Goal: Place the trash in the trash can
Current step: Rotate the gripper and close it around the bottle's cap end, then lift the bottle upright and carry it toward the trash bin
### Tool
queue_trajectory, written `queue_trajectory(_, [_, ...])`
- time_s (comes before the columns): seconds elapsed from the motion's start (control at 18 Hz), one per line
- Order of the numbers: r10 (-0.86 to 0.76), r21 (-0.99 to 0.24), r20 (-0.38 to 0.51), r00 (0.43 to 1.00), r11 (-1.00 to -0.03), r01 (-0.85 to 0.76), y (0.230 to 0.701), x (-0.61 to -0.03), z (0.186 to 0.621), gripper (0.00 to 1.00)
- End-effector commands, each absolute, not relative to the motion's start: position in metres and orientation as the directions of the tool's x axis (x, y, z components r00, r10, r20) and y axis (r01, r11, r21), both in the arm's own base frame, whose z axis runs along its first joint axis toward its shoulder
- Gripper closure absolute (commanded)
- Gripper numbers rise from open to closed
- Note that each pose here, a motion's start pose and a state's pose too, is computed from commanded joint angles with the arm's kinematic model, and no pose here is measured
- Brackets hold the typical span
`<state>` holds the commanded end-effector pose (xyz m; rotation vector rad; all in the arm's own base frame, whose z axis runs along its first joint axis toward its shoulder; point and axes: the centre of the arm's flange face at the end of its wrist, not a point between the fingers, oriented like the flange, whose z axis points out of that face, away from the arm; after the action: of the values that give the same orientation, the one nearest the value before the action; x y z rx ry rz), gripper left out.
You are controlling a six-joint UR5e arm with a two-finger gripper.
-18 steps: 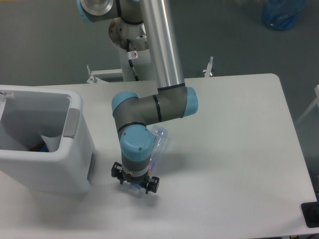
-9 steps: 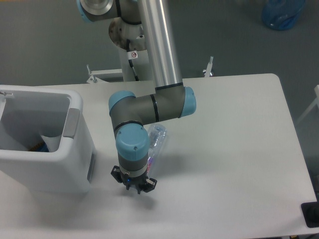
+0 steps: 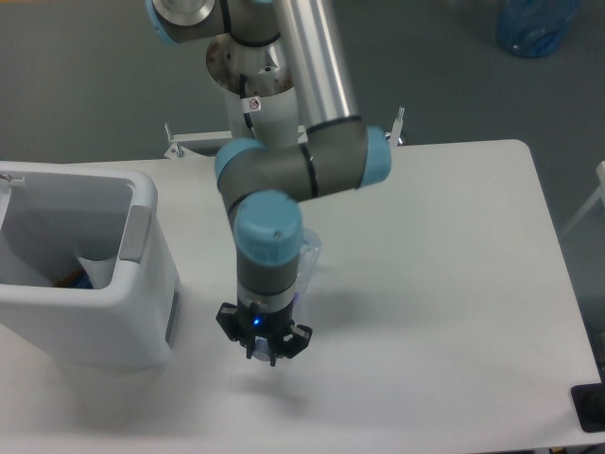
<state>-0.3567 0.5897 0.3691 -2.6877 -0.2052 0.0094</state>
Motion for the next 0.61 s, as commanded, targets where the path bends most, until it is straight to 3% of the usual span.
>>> queue_trajectory(0.39, [0.165,-0.634,0.049,0.985,-0.757,0.158,0.544,-0.381,0.482,1.00])
queue_trajectory(0.61, [0.198,-0.724,0.191,0.961,-0.633,0.274,0.550,-0.379,0.542,1.00])
